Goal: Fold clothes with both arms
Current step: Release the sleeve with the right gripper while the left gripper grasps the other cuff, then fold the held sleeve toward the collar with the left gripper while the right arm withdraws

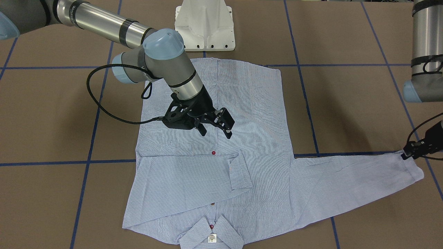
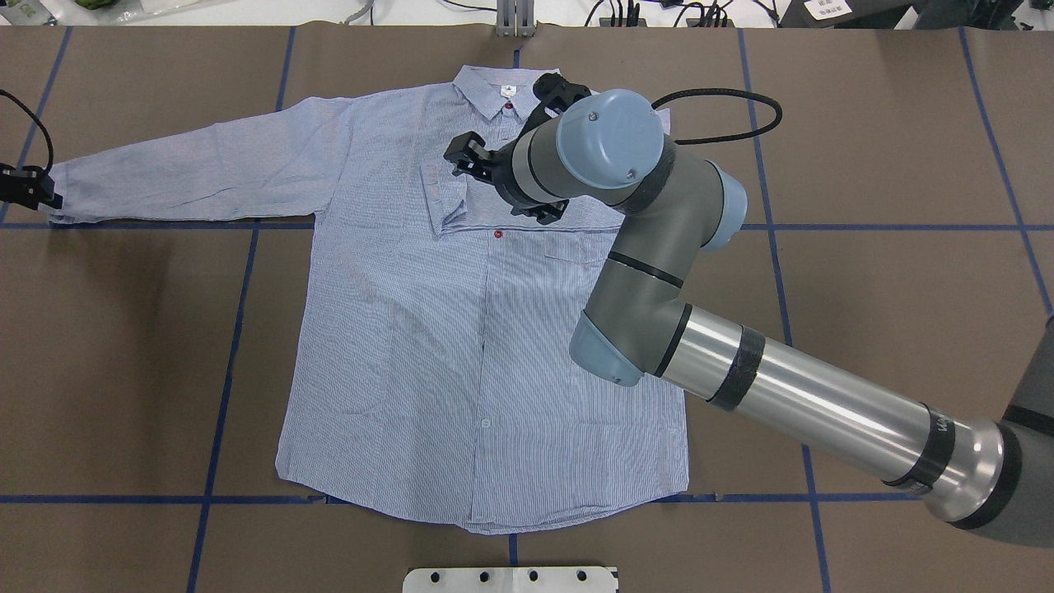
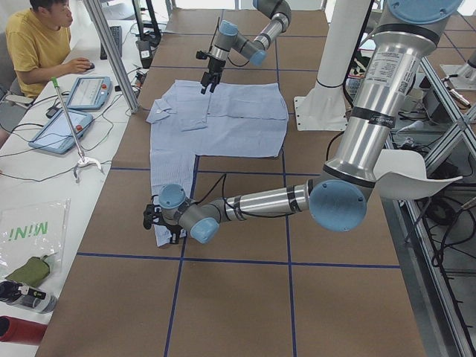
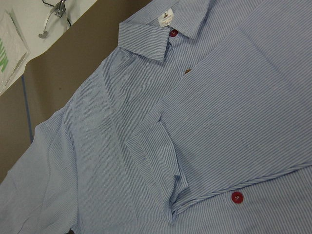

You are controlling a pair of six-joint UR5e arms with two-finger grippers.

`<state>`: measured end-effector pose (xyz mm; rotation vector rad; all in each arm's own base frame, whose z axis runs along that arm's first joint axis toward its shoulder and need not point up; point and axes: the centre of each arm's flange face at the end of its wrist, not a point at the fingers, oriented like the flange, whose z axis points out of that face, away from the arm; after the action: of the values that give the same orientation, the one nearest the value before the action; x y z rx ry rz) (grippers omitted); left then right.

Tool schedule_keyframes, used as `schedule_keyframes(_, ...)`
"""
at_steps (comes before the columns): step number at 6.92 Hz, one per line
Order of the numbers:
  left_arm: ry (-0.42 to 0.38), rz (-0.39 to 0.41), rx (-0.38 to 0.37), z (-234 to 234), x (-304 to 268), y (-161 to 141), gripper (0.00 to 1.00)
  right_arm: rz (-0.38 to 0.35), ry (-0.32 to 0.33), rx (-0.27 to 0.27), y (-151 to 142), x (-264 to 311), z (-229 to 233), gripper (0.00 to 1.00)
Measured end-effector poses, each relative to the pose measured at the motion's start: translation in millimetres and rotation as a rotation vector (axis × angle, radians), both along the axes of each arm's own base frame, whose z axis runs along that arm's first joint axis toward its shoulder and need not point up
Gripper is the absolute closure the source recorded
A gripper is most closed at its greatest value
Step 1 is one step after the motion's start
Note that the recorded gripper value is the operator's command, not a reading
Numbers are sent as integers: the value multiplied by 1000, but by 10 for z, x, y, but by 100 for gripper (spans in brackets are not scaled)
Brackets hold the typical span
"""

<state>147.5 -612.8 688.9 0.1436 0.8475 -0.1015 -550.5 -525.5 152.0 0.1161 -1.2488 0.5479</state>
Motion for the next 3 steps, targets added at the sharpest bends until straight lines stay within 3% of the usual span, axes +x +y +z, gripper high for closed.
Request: schedule_keyframes(3, 25, 1, 27, -311, 55, -151, 100, 0, 1, 3, 2, 8, 12, 0)
